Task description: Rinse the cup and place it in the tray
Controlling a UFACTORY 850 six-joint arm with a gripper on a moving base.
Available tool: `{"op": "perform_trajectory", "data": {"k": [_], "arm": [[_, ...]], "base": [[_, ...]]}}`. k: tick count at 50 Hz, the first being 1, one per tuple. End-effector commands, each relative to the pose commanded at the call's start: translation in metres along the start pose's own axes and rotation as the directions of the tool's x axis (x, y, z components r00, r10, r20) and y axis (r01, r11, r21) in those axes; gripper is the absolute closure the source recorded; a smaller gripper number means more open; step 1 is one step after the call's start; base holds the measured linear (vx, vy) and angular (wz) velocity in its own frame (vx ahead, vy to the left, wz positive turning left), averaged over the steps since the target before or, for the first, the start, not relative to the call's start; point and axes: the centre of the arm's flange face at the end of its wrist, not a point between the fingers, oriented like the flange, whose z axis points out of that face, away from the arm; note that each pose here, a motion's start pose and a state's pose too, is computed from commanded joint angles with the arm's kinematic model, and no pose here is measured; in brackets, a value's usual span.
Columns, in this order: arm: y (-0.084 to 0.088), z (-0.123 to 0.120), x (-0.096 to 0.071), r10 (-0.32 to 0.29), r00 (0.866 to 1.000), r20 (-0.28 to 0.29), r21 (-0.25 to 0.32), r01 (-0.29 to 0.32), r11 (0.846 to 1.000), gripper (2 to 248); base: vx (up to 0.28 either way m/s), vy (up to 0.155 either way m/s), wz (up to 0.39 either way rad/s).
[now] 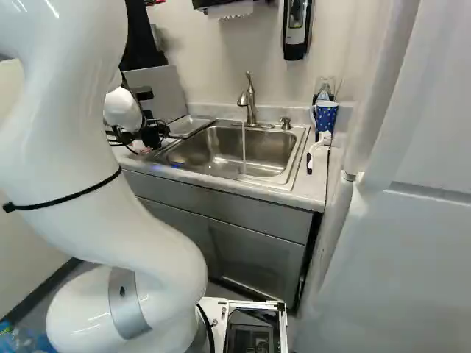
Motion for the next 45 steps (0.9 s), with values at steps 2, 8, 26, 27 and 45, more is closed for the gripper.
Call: {"op": "perform_trajectory", "data": {"k": [2,8,26,27,45], "arm": [[0.000,0.000,-0.002,0.000,1.000,-0.007,-0.001,0.000,1.000,3],[0.002,-0.002,-0.008,0.002,1.000,-0.030,-0.003,-0.002,1.000,3],[0.006,-0.009,-0.028,0.006,0.995,-0.097,-0.009,-0.007,1.000,3],[0.006,-0.009,-0.029,0.006,0.995,-0.101,-0.010,-0.007,1.000,3],[0.006,-0.024,-0.042,0.006,0.980,-0.197,-0.011,-0.008,1.000,3]], "base": [[0.000,0.000,0.000],[0.000,0.000,0.000],[0.000,0.000,0.000],[0.000,0.000,0.000],[0.000,0.000,0.000]]}}
